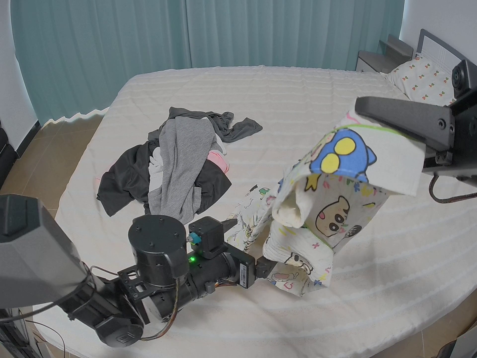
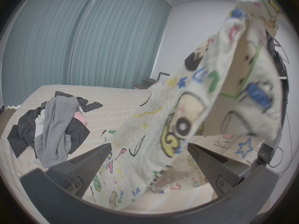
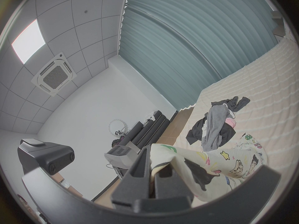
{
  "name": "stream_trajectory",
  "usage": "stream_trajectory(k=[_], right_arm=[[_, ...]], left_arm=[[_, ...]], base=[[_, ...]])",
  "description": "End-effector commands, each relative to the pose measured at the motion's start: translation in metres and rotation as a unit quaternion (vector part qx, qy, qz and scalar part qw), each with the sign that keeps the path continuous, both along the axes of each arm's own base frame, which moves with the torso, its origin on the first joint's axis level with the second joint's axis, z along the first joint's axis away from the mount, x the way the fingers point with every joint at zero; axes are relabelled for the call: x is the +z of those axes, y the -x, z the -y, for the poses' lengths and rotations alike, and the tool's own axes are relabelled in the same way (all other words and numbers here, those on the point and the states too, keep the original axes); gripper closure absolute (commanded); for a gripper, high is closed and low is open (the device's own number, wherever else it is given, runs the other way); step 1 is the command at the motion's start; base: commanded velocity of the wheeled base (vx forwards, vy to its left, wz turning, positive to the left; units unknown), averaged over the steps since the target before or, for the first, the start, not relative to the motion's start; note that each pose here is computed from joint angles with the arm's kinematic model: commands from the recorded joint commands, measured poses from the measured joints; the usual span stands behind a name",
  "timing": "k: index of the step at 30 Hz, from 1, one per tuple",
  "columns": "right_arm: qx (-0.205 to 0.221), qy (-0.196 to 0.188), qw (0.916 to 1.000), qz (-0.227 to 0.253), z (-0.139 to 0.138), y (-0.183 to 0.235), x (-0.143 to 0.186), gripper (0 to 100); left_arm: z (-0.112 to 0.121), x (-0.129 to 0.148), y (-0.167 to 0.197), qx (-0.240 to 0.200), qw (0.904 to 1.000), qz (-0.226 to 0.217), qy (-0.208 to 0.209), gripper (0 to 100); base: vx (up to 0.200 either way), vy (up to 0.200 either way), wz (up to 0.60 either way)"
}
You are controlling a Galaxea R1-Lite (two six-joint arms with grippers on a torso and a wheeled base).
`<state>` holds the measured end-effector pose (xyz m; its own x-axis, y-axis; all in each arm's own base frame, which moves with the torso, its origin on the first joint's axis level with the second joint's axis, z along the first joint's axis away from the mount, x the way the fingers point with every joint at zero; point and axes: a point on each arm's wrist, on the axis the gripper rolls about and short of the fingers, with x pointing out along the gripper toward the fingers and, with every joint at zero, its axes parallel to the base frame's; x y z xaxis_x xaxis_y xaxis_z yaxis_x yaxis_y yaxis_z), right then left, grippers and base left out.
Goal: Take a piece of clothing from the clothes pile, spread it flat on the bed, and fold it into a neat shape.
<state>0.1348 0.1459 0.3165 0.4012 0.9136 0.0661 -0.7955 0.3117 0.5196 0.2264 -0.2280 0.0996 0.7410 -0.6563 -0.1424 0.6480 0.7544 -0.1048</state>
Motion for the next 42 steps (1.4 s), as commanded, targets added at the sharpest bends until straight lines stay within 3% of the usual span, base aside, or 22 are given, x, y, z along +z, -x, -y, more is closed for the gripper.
stream_trajectory(k=[1, 12, 21, 25, 36, 37, 42], right_arm=[[0.0, -0.006, 1.0, 0.006, 0.002, 0.002, 0.004, 100], [-0.001, -0.025, 0.9994, 0.025, 0.011, 0.01, 0.016, 100], [-0.002, -0.025, 0.9994, 0.025, 0.01, 0.01, 0.016, 100], [-0.007, -0.024, 0.9994, 0.024, 0.012, 0.008, 0.015, 100], [-0.008, -0.026, 0.9993, 0.025, 0.012, 0.009, 0.016, 100], [-0.008, -0.026, 0.9993, 0.025, 0.012, 0.009, 0.016, 100], [-0.017, -0.026, 0.9992, 0.026, 0.017, 0.008, 0.015, 100]], left_arm=[[0.003, -0.034, -0.021, 0.017, 0.9988, -0.018, -0.041, 0], [-0.015, -0.066, -0.046, 0.056, 0.9966, -0.036, -0.049, 0], [-0.012, -0.085, -0.037, 0.047, 0.9956, -0.057, -0.057, 0], [-0.006, -0.091, -0.018, 0.02, 0.9943, -0.098, -0.037, 0], [-0.008, -0.097, -0.018, 0.024, 0.992, -0.122, -0.025, 0], [-0.009, -0.098, -0.018, 0.025, 0.9915, -0.125, -0.025, 100], [-0.013, -0.103, -0.016, 0.034, 0.9891, -0.141, -0.024, 100]], base=[[0.0, 0.0, 0.0], [0.0, 0.0, 0.0], [0.0, 0.0, 0.0], [0.0, 0.0, 0.0], [0.0, 0.0, 0.0], [0.0, 0.0, 0.0], [0.0, 0.0, 0.0]])
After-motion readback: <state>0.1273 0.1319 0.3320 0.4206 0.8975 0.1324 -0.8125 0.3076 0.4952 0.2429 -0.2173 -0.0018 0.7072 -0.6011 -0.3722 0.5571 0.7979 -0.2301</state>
